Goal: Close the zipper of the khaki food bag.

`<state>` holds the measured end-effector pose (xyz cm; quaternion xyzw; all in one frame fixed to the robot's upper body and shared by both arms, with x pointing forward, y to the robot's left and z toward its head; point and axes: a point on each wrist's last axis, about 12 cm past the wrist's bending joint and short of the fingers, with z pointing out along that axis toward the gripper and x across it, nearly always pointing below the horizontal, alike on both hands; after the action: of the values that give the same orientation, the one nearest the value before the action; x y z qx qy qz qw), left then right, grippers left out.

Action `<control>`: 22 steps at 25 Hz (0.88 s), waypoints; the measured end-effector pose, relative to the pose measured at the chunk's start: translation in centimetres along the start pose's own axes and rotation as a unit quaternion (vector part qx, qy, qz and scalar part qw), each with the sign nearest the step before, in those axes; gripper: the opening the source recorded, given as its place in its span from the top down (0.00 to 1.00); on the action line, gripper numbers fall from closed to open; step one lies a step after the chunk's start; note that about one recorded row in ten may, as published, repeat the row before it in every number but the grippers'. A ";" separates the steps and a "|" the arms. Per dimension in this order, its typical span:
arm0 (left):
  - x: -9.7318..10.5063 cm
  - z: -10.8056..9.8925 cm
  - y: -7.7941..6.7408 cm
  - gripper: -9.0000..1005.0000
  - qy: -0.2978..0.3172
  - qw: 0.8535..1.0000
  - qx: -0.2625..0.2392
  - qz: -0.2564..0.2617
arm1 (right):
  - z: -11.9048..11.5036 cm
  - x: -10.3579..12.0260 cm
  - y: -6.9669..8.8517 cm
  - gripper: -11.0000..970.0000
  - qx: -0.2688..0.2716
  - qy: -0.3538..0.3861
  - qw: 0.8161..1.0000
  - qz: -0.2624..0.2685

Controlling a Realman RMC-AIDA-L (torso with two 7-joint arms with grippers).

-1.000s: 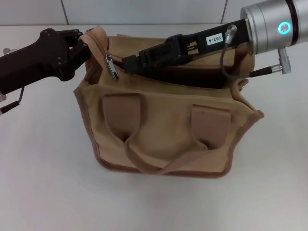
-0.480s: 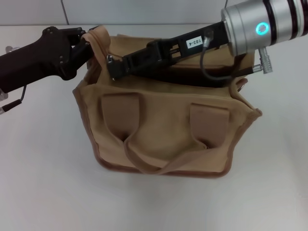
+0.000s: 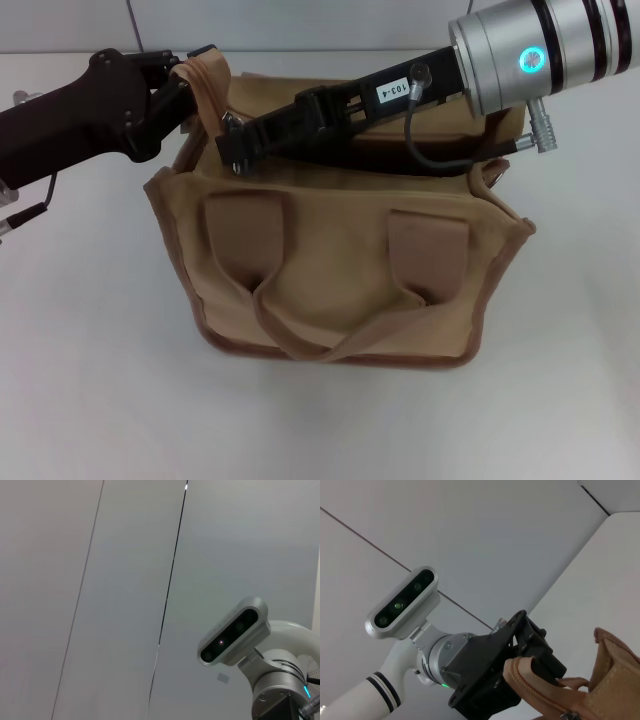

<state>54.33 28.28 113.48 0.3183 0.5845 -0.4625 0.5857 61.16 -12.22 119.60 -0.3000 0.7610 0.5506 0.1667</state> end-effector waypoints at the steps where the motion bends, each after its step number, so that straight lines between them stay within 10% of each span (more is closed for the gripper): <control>1: 0.0 0.0 0.0 0.92 0.000 1.000 0.000 0.000 | 0.0 0.0 0.0 0.65 0.000 0.000 1.000 -0.001; 22: 0.1 0.2 -0.2 0.91 -0.005 1.000 0.011 -0.004 | 0.4 0.0 -0.2 0.65 0.008 -0.011 1.000 -0.001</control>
<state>54.20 28.00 113.47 0.3199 0.5778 -0.4732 0.5830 61.31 -11.88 119.31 -0.2932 0.7633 0.5474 0.1783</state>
